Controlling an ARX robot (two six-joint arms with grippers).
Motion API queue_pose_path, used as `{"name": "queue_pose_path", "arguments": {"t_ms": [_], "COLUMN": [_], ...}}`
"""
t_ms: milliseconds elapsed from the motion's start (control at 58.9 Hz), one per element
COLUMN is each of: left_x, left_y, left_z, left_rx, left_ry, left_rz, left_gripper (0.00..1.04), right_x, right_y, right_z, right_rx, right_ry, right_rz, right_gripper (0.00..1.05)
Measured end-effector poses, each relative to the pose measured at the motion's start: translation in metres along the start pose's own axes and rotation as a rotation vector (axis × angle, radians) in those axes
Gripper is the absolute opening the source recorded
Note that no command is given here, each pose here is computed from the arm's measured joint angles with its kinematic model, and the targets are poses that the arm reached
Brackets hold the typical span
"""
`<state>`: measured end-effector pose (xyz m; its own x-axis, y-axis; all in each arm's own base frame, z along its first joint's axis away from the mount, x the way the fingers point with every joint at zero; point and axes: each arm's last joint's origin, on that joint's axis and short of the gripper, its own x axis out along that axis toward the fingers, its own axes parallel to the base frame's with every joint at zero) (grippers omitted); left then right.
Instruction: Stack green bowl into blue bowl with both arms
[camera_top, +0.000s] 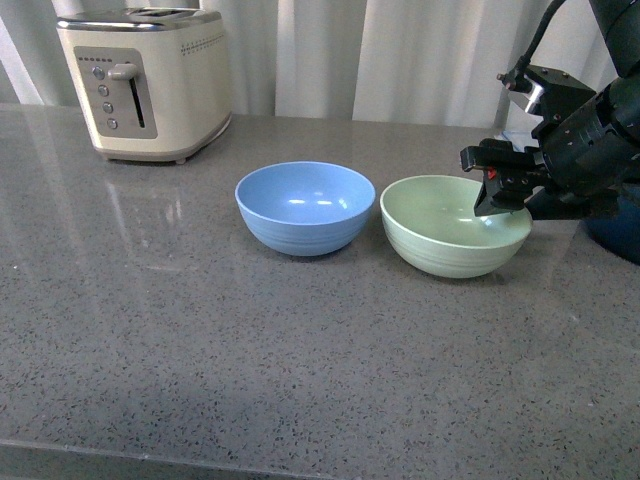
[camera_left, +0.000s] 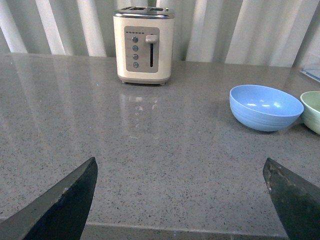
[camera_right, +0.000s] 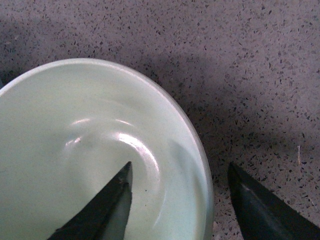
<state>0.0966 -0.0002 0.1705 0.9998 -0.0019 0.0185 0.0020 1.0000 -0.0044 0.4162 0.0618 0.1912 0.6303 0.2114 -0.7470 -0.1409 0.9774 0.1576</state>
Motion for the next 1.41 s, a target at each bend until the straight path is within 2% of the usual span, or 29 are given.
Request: {"name": "queue_pose_path", "arguments": {"t_ms": [271,339,730,916,1120,1408], "left_x": [0.000,0.000,0.000,0.000,0.000,0.000], "left_y": [0.000,0.000,0.000,0.000,0.000,0.000], "left_z": [0.000,0.000,0.000,0.000,0.000,0.000], "left_rx": [0.000,0.000,0.000,0.000,0.000,0.000], "left_ry": [0.000,0.000,0.000,0.000,0.000,0.000], "left_rz": [0.000,0.000,0.000,0.000,0.000,0.000], "left_gripper": [0.98,0.98,0.98,0.98,0.98,0.98], "right_x": [0.000,-0.001,-0.032,-0.053,-0.074,-0.064], "right_y": [-0.004,-0.006,-0.016,-0.010,0.024,0.077], "right_z": [-0.002,-0.001,0.009,0.029,0.056,0.065], "right_rx": [0.007,0.010,0.007,-0.003,-0.062,-0.152], "right_ry": [0.002,0.000,-0.043,-0.086,-0.152,-0.153], "right_rz": [-0.002,-0.003,-0.027,-0.002,0.078,0.178], "right_gripper": [0.07,0.00,0.01,0.01,0.01,0.01]}}
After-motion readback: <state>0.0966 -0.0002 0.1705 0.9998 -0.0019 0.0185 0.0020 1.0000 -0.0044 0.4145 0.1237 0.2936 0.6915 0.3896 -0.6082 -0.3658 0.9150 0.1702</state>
